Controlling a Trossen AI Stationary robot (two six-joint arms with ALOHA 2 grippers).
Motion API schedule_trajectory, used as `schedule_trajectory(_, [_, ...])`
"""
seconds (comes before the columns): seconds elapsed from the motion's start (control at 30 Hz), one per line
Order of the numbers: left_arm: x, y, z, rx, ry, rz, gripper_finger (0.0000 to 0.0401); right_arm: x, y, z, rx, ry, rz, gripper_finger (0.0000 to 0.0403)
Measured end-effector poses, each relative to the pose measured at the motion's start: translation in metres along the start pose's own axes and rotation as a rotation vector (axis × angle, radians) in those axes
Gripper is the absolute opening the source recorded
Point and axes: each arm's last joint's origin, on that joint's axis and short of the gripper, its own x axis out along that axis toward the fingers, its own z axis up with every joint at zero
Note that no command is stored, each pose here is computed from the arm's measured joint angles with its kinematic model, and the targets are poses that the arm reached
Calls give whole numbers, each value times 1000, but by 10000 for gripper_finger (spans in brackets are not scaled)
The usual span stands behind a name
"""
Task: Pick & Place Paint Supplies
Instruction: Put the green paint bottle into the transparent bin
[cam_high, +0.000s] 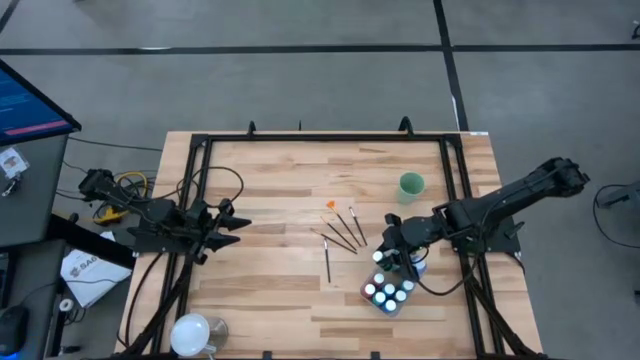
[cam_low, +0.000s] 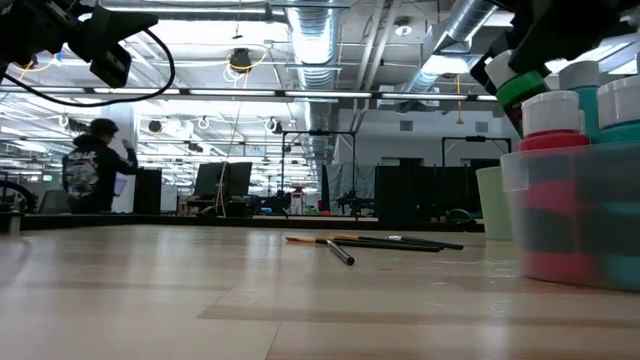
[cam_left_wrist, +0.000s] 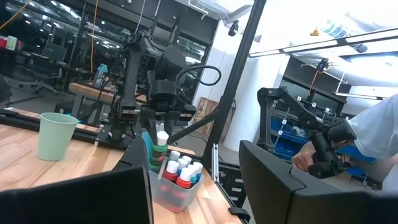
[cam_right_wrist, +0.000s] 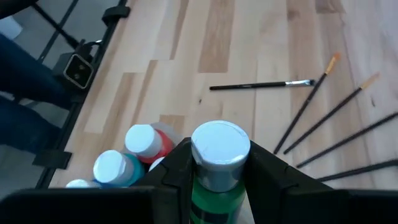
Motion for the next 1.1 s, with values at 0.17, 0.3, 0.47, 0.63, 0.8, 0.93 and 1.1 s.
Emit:
schedule_trajectory(0.17, [0, 0, 0, 0, 0, 0, 132, 0, -8, 2, -53, 5, 33, 101])
schedule_trajectory(0.3, [0, 0, 0, 0, -1, 0, 132, -1, -14, 4, -146, 6, 60, 101])
schedule_trajectory(0.47, [0, 0, 0, 0, -2, 0, 132, -2, -24, 5, -199, 7, 109, 101])
schedule_trajectory(0.63, [0, 0, 0, 0, -3, -1, 132, 0, -35, 7, -190, 13, 165, 101])
schedule_trajectory(0.8, [0, 0, 0, -1, -5, -2, 132, 13, -42, 2, -204, 69, 261, 101])
schedule_trajectory(0.93, [0, 0, 0, 0, -2, -1, 132, 29, -44, -2, -244, 105, 317, 101])
schedule_trajectory(1.1, [1, 0, -1, 1, 6, 0, 132, 41, -47, -4, -266, 110, 349, 101])
